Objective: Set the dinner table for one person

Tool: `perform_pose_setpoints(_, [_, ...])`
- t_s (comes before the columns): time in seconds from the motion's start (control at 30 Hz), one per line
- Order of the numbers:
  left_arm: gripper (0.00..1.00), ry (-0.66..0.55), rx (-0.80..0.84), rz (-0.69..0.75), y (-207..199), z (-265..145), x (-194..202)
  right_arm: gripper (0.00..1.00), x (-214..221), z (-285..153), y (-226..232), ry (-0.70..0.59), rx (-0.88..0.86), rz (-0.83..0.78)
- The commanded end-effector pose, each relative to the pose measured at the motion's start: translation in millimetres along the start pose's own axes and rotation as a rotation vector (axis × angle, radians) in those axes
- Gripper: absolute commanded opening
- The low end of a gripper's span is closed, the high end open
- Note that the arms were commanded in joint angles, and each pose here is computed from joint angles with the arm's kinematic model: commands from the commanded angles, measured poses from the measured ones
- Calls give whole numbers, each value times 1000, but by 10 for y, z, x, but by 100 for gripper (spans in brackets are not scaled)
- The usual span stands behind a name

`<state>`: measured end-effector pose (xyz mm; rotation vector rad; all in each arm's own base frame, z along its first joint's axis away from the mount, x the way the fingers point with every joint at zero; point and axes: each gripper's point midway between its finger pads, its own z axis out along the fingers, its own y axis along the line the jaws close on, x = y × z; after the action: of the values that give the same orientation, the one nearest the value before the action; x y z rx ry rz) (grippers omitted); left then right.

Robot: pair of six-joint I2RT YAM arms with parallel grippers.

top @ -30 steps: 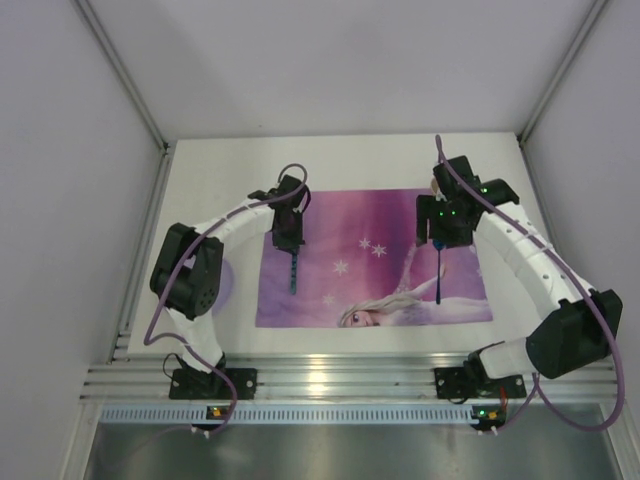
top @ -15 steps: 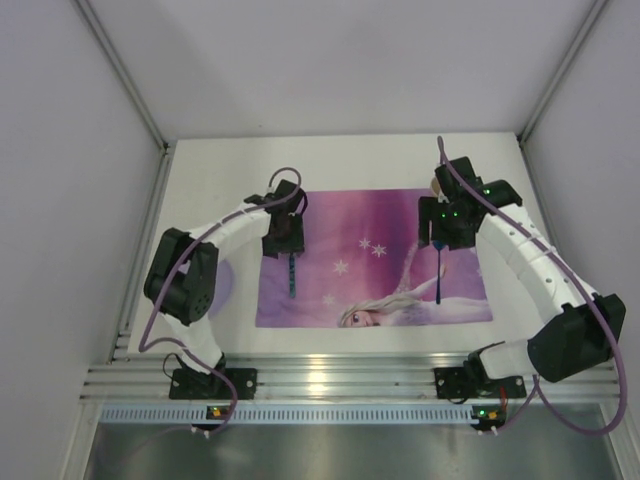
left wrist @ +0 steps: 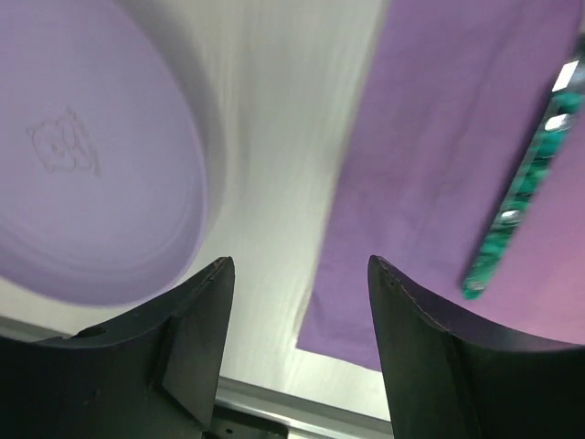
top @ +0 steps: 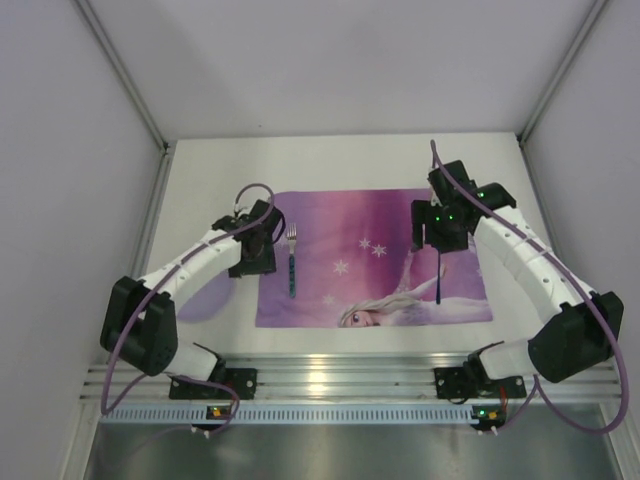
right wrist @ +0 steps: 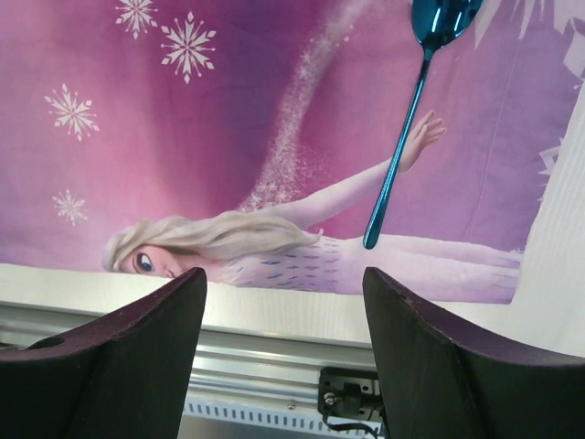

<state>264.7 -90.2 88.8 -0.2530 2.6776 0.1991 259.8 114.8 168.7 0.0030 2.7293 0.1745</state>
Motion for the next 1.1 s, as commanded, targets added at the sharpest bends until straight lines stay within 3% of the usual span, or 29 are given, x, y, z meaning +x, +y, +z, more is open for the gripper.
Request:
perform_pose_setpoints(0.0, [65,45,-76,-39,225,147,212,70,-56,-14,86,-27,-32,-2])
perform_pose_setpoints(0.13, [66,67,-23,-100,261,237,241,70,23,0,17,-9,-12,-18])
perform_pose_setpoints(0.37, [66,45,-83,-95,487,313,121,70,79,17,-16,-2,-4,-37])
perform_pose_setpoints(0.67, [57,68,-107,-160,732,681,35,70,61,40,18,0,-18,-37])
perform_pose_setpoints(0.77, [40,62,-122,-138,731,767,-41,70,74,42,7,0,-15,-38])
perform_pose_setpoints(0.93, [0,101,-157,-102,735,942,-31,70,88,39,-35,-3,3,-40])
perform_pose_setpoints(1.07, [0,73,-166,-74,739,851,-269,70,58,16,-47,-16,7,-32])
